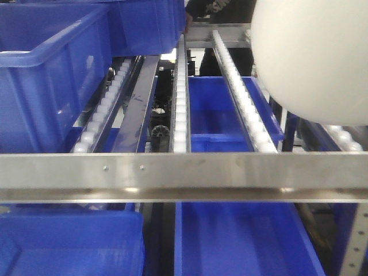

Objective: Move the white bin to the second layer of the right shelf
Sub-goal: 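Drive the base up to the rack's roller shelf holding the bin, then lower the white bin with the right gripper toward the roller shelf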

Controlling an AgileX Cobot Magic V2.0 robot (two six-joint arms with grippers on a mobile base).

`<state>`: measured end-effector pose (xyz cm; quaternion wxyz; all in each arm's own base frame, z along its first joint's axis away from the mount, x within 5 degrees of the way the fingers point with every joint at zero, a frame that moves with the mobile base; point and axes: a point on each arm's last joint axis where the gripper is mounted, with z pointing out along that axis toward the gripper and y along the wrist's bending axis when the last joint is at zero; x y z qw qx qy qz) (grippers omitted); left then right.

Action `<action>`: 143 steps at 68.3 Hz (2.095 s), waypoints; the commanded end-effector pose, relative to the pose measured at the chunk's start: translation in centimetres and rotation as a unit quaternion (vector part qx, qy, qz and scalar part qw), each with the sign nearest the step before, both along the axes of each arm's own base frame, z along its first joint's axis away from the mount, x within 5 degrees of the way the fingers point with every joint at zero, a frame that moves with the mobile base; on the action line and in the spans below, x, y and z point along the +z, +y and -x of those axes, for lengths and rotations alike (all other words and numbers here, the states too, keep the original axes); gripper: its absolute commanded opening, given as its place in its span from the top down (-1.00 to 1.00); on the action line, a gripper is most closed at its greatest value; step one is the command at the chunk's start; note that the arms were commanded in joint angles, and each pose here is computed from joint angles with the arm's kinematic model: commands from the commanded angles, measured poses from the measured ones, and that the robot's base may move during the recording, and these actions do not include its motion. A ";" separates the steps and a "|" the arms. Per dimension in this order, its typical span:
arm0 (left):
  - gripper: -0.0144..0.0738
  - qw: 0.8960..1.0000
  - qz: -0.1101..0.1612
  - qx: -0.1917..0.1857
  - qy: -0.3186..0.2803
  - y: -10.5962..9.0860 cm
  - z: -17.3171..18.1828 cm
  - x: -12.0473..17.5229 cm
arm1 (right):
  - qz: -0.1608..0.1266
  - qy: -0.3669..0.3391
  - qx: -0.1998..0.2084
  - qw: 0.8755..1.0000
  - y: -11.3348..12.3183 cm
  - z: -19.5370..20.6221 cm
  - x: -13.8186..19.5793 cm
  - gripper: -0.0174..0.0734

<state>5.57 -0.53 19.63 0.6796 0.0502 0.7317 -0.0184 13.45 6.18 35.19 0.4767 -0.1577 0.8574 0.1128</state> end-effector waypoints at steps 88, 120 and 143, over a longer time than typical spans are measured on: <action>0.48 1.000 0.005 -0.003 -0.031 0.0 -0.1 -0.4 | -0.024 -0.058 0.000 0.998 0.0 -0.2 1.8 0.49; 0.48 1.000 0.005 -0.003 -0.031 0.0 -0.1 -0.4 | -0.024 -0.058 0.000 0.998 0.0 -0.2 1.8 0.49; 0.48 1.000 0.005 -0.003 -0.031 0.0 -0.1 -0.4 | -0.036 -0.082 0.001 0.996 0.1 -0.3 2.3 0.49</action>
